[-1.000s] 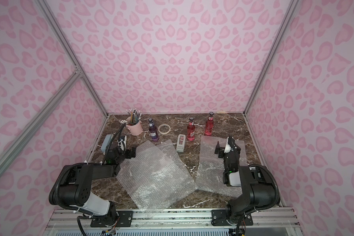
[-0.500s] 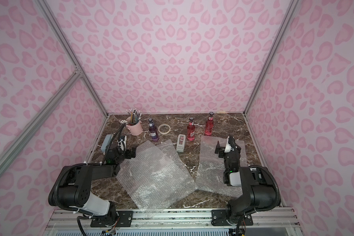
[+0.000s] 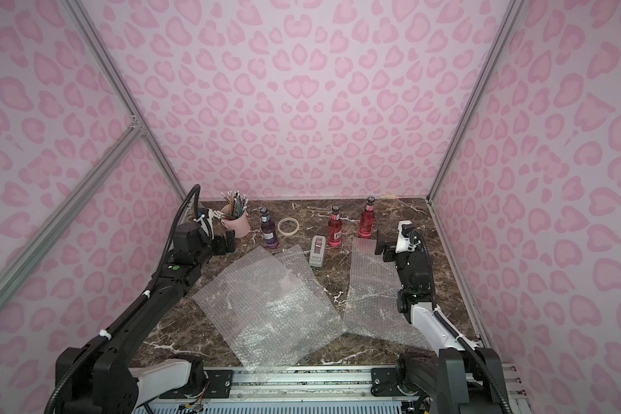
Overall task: Wrap wine bottles in bubble wrap
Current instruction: Adjust the bubble wrap on the bubble wrap.
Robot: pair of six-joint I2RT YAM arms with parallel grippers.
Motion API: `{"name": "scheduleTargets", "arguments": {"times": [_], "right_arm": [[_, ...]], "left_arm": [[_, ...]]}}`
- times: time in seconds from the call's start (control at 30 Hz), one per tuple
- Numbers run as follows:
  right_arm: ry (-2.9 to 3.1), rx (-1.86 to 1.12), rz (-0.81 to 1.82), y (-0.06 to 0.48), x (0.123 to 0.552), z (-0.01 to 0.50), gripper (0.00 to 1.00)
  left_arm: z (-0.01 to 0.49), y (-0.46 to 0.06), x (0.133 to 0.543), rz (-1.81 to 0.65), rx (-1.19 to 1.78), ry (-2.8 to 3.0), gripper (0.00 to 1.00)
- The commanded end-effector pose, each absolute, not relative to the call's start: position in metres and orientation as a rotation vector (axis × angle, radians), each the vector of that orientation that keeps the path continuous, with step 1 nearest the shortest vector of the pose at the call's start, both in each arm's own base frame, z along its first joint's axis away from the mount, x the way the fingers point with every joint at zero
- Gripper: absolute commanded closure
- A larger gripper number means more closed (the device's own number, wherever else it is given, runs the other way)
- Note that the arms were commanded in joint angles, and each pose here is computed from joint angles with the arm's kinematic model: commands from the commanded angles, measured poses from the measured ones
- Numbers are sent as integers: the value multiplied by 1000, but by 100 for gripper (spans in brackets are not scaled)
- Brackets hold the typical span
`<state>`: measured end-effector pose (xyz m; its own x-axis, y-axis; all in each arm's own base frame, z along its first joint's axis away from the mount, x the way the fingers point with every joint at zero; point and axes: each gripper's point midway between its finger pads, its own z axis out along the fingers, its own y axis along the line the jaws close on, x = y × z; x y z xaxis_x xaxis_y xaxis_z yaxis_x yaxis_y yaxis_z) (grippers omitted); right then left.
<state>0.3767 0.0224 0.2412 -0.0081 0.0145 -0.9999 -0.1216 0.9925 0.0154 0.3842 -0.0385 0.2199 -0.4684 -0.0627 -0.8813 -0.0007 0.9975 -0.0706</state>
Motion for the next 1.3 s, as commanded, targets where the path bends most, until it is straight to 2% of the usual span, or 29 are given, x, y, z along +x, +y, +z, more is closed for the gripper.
{"name": "scheduleTargets", "arguments": {"times": [0.0,0.27,0.5,0.67,0.97,1.27], "right_arm": [[1673,-197,237,51,368,229,0],[1788,-291,343,84,353,226,0],[1815,-298,361,90,343,222,0],[1833,-396,428,117,331,222,0],[1902,-585,572,175,311,209,0],[1919,-693,641,212,300,199,0]], "left_arm": [[191,-34,339,-128,-221,2273,1],[150,-32,266,-169,-402,2543,1],[124,-11,226,-44,-601,2628,1],[95,2,195,77,-789,2705,1],[61,-9,197,8,-917,2734,8],[32,-16,208,45,-894,2780,25]]}}
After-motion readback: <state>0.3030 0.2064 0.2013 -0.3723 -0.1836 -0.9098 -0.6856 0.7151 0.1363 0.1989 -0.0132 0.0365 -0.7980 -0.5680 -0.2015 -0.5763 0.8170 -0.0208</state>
